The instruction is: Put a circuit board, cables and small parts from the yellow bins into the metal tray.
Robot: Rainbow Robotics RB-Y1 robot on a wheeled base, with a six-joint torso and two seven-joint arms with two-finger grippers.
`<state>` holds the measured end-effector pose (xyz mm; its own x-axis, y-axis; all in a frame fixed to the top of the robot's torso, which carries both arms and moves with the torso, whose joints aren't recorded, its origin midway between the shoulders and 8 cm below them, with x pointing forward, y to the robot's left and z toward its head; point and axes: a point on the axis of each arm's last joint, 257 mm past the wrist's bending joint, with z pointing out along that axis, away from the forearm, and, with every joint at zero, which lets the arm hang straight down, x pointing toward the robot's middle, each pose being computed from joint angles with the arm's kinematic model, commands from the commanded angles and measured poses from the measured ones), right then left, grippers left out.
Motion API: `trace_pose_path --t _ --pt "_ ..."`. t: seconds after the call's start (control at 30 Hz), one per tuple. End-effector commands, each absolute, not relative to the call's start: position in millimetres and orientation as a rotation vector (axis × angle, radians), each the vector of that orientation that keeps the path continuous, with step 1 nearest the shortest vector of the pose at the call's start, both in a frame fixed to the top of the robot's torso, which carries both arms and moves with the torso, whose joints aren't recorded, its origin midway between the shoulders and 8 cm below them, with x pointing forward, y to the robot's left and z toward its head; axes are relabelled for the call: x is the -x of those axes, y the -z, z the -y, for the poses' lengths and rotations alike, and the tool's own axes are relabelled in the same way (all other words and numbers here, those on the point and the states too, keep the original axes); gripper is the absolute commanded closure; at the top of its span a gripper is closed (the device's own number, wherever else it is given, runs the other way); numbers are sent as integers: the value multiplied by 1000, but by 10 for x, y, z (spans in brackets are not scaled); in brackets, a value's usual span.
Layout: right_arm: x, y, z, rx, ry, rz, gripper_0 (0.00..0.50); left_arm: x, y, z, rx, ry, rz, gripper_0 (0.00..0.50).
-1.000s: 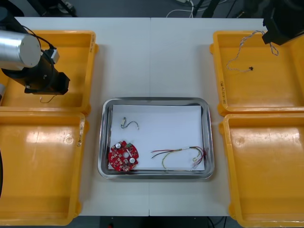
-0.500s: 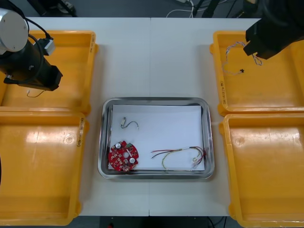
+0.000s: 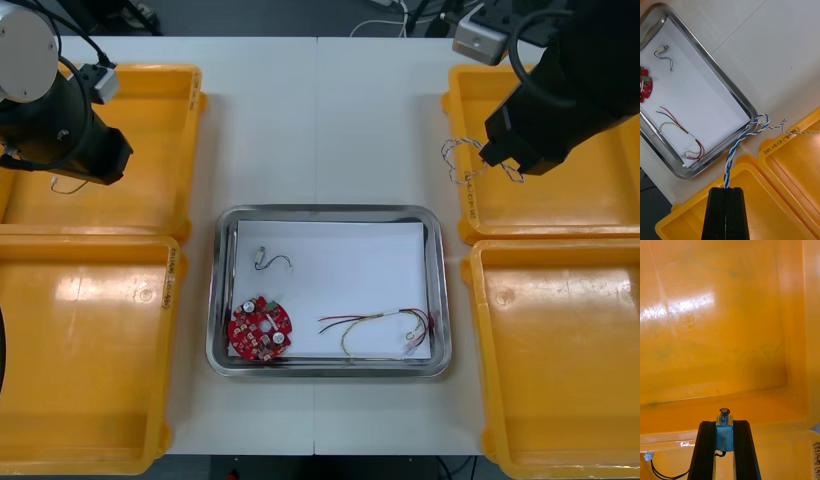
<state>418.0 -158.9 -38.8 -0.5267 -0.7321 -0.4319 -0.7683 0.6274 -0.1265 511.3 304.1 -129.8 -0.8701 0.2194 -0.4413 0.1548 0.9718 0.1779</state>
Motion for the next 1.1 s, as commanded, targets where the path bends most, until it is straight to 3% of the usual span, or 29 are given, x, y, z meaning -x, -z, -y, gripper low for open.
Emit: trace_pose_path --t 0.03,0.4,1.1 --pt "-4026 572 1702 1324 21 -2371 500 -5128 1170 -2847 -278 -146 -2594 500" --pt "-3841 887 1630 1420 49 -2367 500 -5130 1169 -2528 -280 -102 -2565 500" --pt "-4043 1190 922 1402 41 -2303 500 -5097 1168 -2297 -303 -79 -2547 500"
